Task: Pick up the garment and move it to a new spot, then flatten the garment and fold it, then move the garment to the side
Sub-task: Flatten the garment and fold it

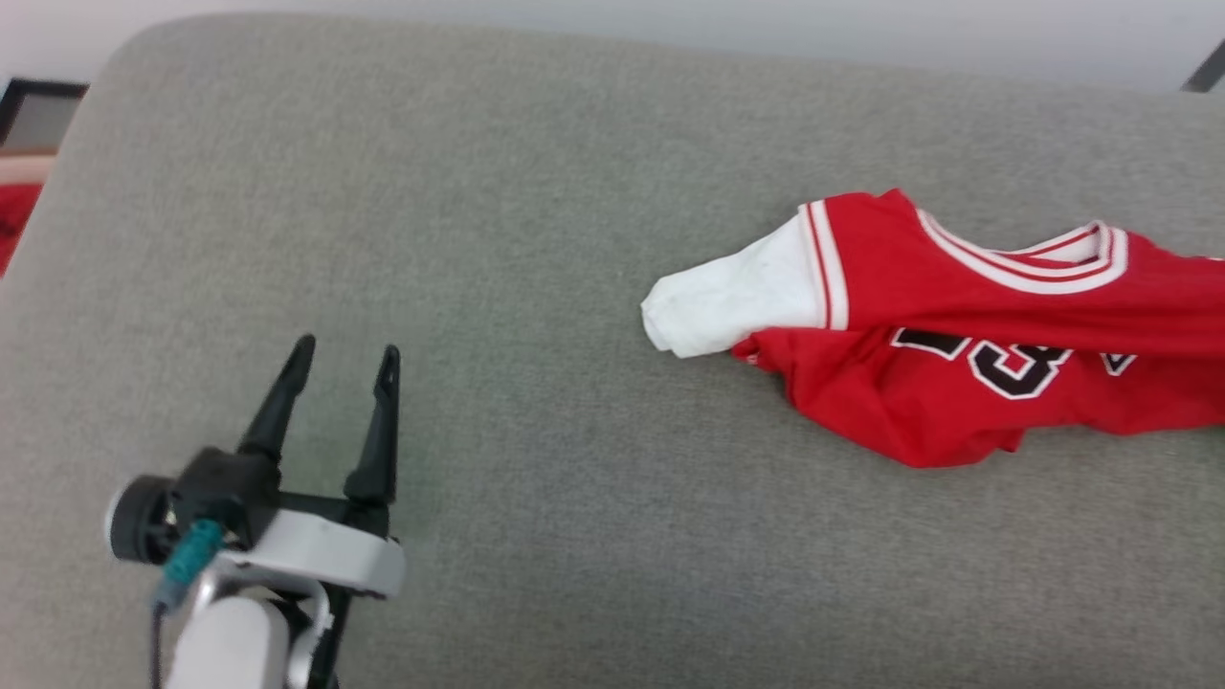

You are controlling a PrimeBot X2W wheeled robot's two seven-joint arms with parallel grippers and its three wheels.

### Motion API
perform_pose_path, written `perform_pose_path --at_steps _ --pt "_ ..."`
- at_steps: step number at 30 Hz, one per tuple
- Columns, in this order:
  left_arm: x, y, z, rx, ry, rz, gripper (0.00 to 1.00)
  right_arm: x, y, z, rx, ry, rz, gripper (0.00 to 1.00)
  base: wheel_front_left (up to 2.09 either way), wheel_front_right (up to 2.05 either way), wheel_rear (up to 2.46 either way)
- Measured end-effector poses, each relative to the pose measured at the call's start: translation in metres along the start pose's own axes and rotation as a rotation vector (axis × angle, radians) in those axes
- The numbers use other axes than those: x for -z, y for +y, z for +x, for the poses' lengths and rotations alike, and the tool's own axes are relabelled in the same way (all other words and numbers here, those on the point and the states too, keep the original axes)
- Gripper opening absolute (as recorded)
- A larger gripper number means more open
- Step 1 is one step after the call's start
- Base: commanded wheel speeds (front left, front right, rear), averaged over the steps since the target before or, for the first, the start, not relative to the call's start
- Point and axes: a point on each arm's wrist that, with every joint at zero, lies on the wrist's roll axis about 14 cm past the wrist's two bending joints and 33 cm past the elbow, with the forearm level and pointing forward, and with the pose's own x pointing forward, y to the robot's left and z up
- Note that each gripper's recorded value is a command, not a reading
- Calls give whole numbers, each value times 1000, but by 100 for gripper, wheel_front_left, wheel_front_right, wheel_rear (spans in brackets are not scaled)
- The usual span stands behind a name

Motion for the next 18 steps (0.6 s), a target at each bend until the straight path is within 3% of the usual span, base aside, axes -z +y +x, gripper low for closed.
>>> perform_pose_path --at_steps 7,11,14,18 --pt "-29 -16 19 104 -13 -25 100 -3 75 -41 -198 -44 44 100 0 0 0" --pt "-33 -56 32 291 72 5 100 3 111 -65 -270 -27 64 100 0 0 0" --pt "-35 -76 44 412 169 15 100 5 130 -79 -307 -14 72 100 0 0 0" --pt "-12 -101 49 527 432 -87 100 -2 141 -89 -321 -23 78 100 0 0 0"
